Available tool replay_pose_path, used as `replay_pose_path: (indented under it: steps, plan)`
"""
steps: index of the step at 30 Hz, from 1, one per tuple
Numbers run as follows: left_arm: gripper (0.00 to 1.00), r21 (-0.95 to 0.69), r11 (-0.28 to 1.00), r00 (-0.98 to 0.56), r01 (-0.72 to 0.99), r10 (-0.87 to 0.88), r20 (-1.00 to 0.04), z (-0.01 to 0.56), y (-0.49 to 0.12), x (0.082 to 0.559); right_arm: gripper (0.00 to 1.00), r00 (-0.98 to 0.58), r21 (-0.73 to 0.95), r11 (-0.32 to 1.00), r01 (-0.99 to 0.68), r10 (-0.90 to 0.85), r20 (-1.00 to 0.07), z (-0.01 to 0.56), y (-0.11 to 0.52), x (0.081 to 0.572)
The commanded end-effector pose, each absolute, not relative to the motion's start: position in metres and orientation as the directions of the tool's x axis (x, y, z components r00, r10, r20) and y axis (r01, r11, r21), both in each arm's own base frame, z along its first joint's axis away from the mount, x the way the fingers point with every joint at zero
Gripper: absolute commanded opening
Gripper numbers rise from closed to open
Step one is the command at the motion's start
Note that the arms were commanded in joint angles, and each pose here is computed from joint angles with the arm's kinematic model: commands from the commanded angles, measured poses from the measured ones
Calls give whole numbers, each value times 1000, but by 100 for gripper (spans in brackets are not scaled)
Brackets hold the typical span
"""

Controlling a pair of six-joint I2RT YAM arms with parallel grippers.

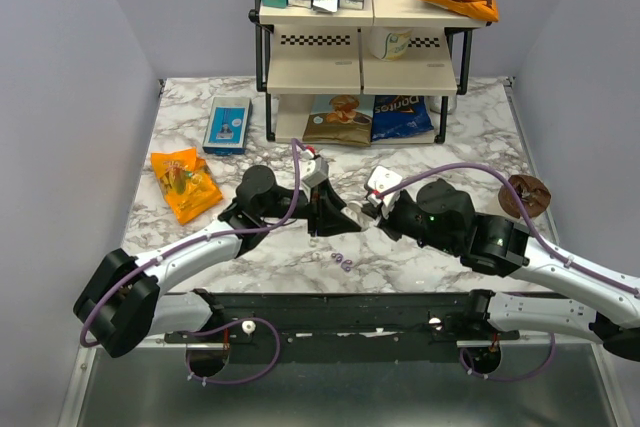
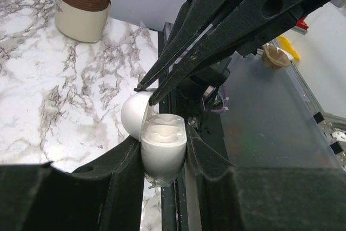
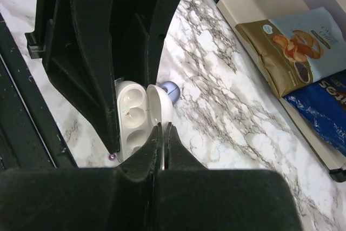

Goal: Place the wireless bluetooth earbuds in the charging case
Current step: Open the charging case.

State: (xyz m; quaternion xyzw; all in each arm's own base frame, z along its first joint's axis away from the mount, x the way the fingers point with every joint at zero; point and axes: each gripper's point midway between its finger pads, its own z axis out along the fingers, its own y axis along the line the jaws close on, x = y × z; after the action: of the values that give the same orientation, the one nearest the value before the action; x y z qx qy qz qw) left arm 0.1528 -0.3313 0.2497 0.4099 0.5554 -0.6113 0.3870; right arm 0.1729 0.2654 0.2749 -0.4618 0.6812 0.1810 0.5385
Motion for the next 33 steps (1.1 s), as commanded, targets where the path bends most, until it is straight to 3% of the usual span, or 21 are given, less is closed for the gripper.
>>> replay_pose_path:
  steps: [1, 4, 5, 6, 9, 12, 27, 33]
  plan:
    - [1, -305, -97, -310, 947, -46, -950, 252, -332, 149, 1, 14, -215, 496, -841, -377, -926, 287, 272, 166]
    - [0, -296, -91, -302, 951, -56, -952, 250, -332, 147, 1, 6, -206, 510, -835, -367, -930, 290, 271, 167]
    - [0, -295, -86, -300, 952, -57, -952, 248, -332, 147, 6, 1, -200, 517, -832, -360, -933, 292, 270, 167]
    - [0, -282, -87, -289, 955, -70, -955, 250, -332, 146, 21, -4, -199, 527, -826, -358, -934, 292, 269, 169]
    - [0, -273, -59, -278, 960, -94, -956, 250, -332, 147, 49, -12, -194, 549, -813, -349, -937, 295, 267, 171]
    - [0, -259, -37, -262, 965, -117, -958, 252, -330, 148, 57, -18, -189, 564, -804, -340, -940, 296, 264, 172]
    - [0, -165, -24, -166, 986, -230, -959, 260, -319, 130, 57, -59, -189, 581, -792, -380, -923, 273, 263, 176]
    - [0, -135, 8, -128, 991, -264, -956, 260, -315, 127, 58, -38, -162, 584, -796, -315, -948, 291, 260, 171]
